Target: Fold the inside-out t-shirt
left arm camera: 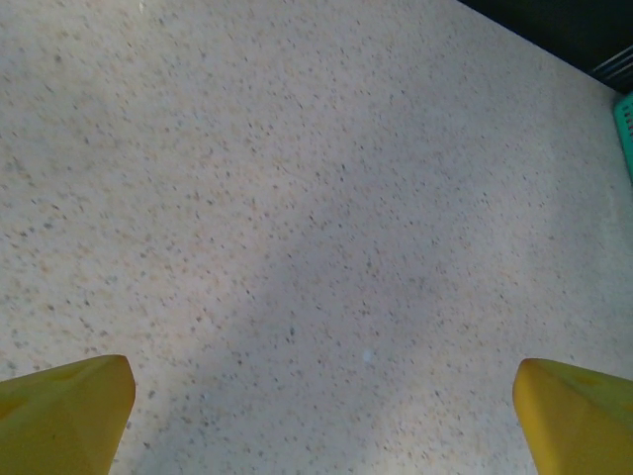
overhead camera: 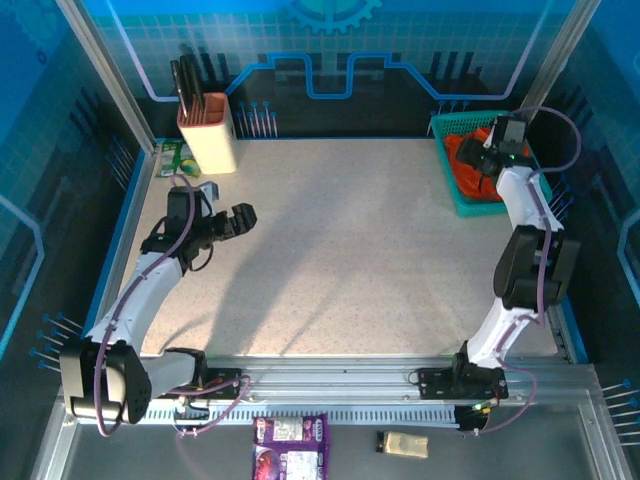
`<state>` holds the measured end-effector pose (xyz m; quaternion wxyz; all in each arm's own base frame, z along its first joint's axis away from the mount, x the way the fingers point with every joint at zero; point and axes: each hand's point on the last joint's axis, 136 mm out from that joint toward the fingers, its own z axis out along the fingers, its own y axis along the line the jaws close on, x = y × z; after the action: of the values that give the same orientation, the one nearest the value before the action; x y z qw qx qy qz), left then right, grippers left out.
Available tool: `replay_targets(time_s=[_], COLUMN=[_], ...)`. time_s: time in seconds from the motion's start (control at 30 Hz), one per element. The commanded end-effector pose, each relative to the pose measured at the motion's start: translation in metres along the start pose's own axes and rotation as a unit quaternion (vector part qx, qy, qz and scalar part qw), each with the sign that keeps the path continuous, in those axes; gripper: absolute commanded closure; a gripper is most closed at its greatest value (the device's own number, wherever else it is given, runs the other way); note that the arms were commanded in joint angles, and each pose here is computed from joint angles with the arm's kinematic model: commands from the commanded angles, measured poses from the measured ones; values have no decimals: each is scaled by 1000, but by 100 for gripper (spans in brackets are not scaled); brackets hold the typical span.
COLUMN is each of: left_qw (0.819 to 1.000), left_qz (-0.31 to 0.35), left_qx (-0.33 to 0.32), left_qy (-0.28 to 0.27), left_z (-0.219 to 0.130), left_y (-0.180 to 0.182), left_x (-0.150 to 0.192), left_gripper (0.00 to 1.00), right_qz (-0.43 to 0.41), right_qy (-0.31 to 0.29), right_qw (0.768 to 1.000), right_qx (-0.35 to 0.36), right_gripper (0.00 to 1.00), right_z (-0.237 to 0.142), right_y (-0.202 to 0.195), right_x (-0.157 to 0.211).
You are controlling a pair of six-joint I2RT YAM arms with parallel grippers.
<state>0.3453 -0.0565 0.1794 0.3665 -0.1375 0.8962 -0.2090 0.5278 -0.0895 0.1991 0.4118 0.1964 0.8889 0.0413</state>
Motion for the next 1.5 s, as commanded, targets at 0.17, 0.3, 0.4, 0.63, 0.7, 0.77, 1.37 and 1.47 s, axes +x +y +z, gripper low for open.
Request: replay_targets(time_s=[0.17, 0.3, 0.4, 0.63, 0.7, 0.77, 1.37, 1.47], left_qw=[997, 994, 993, 994, 993, 993, 990, 991], left_qz=[-52, -79, -88, -88, -91, -93, -94, -89], left_qx=[30, 34, 17, -8, -11, -11, -27, -29], left_qy=[39, 61, 72, 71, 69, 71, 104, 99], left_z=[2, 8, 8, -2, -4, -4, -11, -18], left_y=[-12, -10, -5, 3, 4, 4, 10, 10], left_x=[15, 31, 40, 44, 43, 44, 62, 62], left_gripper=[1, 1, 1, 1, 1, 1, 1, 1], right_qz=[9, -19, -43, -25, -14, -6, 145, 165], right_qy=[94, 117, 116, 118, 124, 129, 77, 65], right_qw=[994, 987, 982, 982, 980, 978, 961, 956], right_qx=[56, 109, 140, 147, 152, 162, 224, 232], right_gripper=[28, 25, 22, 24, 27, 30, 79, 84], right_z=[80, 121, 141, 171, 177, 181, 186, 183], right_y=[-13, -23, -28, -37, -43, -50, -111, -111], right_x=[9, 18, 19, 36, 44, 49, 39, 35])
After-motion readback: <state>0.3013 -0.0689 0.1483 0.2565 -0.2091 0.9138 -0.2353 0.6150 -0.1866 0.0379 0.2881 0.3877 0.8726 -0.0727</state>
